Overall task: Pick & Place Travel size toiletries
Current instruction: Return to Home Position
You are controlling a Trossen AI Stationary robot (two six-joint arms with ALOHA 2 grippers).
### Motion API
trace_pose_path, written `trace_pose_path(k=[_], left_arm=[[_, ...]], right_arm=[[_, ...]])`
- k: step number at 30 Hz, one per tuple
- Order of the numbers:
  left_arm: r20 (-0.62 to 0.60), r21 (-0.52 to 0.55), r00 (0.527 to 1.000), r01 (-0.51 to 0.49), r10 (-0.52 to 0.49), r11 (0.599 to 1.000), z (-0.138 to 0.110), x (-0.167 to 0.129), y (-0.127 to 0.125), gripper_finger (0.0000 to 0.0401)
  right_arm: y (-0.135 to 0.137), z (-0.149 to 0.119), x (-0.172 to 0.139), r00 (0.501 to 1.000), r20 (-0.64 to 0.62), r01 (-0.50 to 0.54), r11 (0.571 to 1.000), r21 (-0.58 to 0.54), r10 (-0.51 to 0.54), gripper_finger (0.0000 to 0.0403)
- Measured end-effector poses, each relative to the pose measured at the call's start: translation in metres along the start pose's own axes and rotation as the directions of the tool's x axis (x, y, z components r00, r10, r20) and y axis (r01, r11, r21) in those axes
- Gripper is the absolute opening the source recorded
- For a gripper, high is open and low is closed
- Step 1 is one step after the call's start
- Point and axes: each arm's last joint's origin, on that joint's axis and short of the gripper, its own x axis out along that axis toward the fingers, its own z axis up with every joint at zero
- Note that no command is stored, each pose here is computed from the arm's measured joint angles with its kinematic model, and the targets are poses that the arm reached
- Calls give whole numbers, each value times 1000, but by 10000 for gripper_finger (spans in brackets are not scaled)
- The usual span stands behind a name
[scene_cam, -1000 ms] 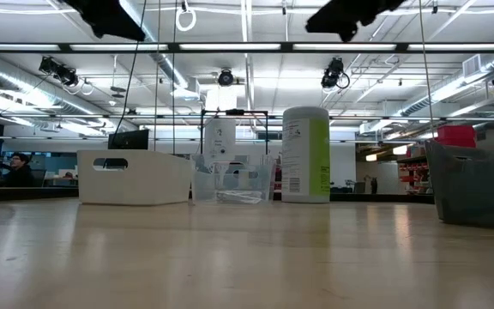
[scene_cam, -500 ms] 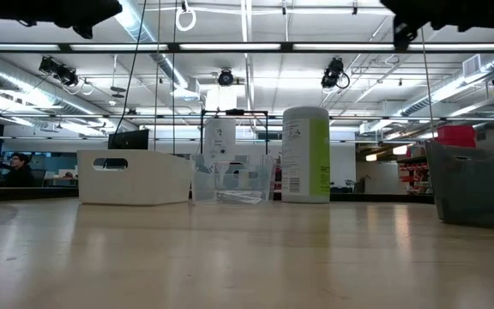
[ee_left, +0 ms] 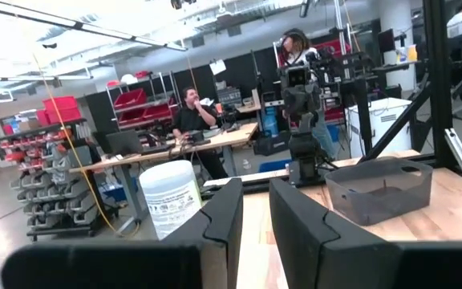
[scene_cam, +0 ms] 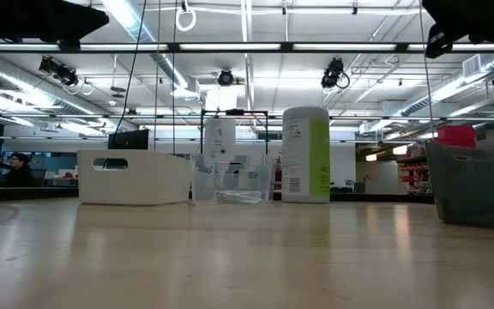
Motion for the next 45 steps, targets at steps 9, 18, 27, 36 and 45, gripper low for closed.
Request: trace_pose_path(k=[9, 18, 27, 36, 45], left_arm=[[-14, -17, 1000, 10, -10, 1000, -12, 3, -2, 73], [60, 18, 998, 17, -18, 1000, -47, 13, -7, 73], [49, -30, 999, 26, -24, 999, -68, 15, -11, 73], [33, -11, 999, 27, -26, 1000, -70, 15, -11, 73], [35, -141, 999, 30, -25, 990, -69, 15, -11, 73]], right_arm=[[3, -28, -6, 1000, -3, -2, 1000, 15, 2, 43], [3, -47, -4, 1000, -8, -3, 999, 39, 3, 43], [3, -58, -3, 1000, -23, 0, 998, 66, 1, 39], [-1, -58, -3, 992, -25, 122, 991, 48, -121, 39], [-1, -59, -4, 989, -32, 145, 988, 48, -143, 39]])
